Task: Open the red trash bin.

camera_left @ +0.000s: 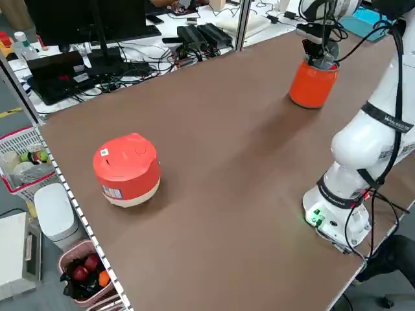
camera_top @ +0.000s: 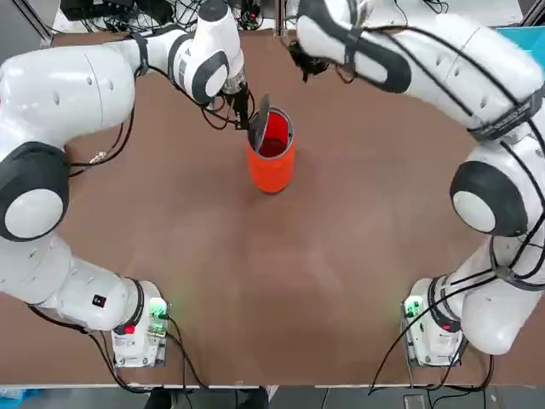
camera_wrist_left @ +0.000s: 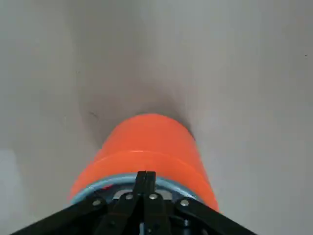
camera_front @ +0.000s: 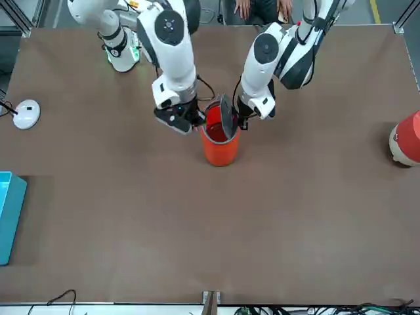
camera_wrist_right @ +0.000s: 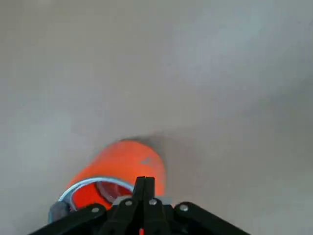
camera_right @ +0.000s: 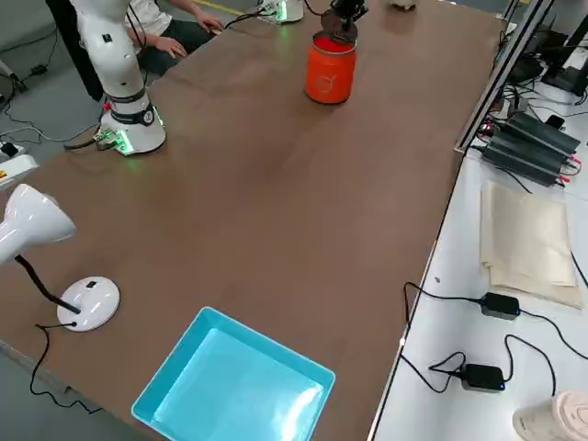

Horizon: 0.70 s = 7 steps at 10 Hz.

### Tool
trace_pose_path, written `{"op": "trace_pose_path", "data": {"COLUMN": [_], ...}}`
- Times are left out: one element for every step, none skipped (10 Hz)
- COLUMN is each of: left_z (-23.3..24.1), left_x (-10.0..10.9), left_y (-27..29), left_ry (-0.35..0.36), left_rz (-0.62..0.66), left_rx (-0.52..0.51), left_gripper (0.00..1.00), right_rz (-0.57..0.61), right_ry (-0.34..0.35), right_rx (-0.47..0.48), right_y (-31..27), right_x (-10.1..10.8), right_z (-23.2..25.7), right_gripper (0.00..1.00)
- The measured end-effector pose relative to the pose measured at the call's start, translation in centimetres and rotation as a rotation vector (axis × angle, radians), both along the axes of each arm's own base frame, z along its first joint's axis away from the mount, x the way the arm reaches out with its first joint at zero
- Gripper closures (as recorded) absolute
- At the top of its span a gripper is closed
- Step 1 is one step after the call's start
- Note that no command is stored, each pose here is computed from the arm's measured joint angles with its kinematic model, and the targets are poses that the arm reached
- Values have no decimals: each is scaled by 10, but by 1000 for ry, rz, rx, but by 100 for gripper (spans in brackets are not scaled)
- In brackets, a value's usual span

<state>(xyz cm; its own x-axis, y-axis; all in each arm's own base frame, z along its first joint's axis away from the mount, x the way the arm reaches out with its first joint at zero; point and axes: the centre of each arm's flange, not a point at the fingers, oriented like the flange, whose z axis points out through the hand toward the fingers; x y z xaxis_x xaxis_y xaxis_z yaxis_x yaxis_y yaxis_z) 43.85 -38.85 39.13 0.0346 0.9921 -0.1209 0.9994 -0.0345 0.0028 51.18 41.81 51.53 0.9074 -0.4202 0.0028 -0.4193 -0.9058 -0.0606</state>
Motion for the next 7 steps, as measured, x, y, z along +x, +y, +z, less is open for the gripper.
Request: {"op": "trace_pose_path", "data": {"left_z": [10, 27, 48, 71, 94, 115, 134], "left_x": [5, 13, 24, 37, 51, 66, 81], "left_y": [0, 1, 7, 24, 49, 76, 106], "left_ry": [-3, -1, 3, 18, 27, 19, 1], "left_rz": [4, -3, -33, -86, -153, -215, -285], "left_rx": [-3, 1, 11, 34, 52, 56, 58], "left_gripper": [92, 87, 75, 59, 58, 56, 50], "right_rz": [9, 31, 68, 121, 171, 208, 246], "right_ry": [5, 19, 48, 82, 101, 104, 95], "right_rx": [5, 6, 2, 0, 8, 9, 6], "right_y": [-31, -69, -112, -161, -213, -257, -300], "right_x": [11, 21, 28, 35, 39, 41, 42], "right_z": [20, 41, 59, 75, 90, 103, 115], "right_gripper": [98, 98, 97, 97, 93, 89, 74]}}
